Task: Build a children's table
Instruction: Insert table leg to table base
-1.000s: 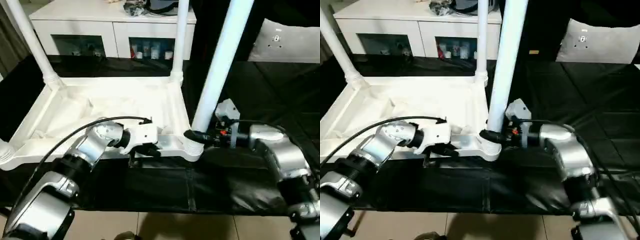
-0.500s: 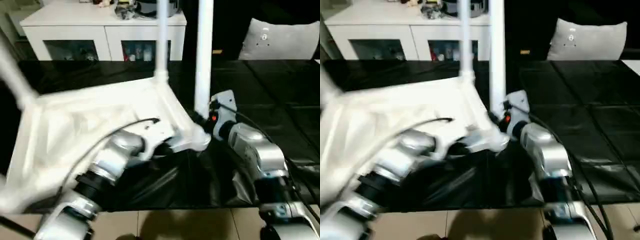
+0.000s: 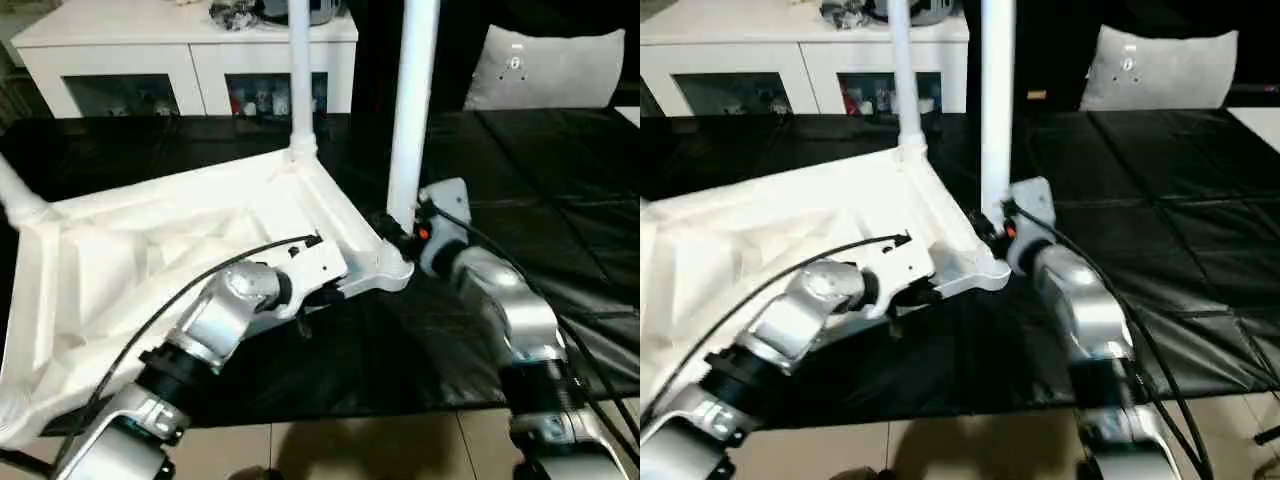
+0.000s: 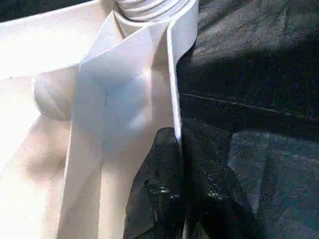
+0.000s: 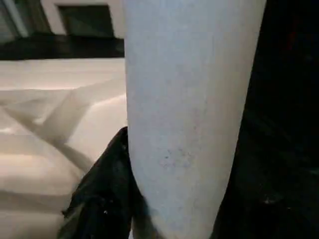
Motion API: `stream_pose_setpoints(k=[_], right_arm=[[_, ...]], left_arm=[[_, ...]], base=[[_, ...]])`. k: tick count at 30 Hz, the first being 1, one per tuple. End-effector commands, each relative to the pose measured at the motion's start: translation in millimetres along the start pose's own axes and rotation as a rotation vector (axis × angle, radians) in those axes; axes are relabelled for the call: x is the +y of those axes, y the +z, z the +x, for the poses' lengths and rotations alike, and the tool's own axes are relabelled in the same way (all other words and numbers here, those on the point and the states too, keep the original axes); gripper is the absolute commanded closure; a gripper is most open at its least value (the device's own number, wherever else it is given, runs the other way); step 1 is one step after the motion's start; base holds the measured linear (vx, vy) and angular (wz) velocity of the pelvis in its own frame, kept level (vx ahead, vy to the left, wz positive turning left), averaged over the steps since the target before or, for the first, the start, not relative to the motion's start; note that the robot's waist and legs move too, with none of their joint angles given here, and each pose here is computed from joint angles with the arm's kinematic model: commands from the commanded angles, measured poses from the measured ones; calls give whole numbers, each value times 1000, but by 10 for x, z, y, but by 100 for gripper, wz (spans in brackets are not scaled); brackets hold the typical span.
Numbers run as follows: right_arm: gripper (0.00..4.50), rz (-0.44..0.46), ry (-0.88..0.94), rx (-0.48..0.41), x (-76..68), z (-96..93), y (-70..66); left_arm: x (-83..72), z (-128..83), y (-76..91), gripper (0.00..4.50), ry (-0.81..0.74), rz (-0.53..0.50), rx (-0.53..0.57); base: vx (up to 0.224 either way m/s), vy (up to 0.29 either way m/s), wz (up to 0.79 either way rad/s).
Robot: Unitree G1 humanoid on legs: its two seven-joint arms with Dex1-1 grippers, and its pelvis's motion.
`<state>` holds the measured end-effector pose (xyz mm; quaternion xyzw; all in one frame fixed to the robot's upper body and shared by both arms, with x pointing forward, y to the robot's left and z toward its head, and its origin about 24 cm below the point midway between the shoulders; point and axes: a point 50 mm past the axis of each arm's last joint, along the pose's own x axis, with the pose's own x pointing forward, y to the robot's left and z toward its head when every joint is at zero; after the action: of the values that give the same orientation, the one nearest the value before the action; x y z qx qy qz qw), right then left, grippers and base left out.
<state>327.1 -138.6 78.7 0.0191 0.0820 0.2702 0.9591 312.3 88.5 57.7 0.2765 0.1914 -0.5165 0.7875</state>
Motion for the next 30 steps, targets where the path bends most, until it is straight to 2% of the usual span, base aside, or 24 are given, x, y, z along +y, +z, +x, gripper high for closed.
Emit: stream_pose_setpoints(k=[1,4,9,11,14,19,23,30], right_arm=[[265,78,42,135,50,-54,-366],[265,127,114,93,-53,-156,-381],[265,139,177,77,-132,-172,-341],[265,135,208,106,-144,-160,-360],[265,77,286,157,-138,-138,-376],[265,62,385,131,-115,-98,-274],[265,103,366,101,-156,-98,-272],[265,251,273,15,-240,-200,-430]], left_arm=[[97,-84,87,450,40,52,-46],[51,-120,55,450,-48,73,-58],[40,-155,2,450,-132,99,-38],[32,-170,-1,450,-169,106,-36],[44,-169,10,450,-181,136,-28],[81,-164,43,450,-179,156,-39],[93,-162,50,450,-173,156,-46],[80,-158,21,450,-179,154,-45]], base=[[0,0,0],[37,-15,1],[51,-6,-1],[0,0,0],[0,0,0],[0,0,0],[0,0,0],[0,0,0]])
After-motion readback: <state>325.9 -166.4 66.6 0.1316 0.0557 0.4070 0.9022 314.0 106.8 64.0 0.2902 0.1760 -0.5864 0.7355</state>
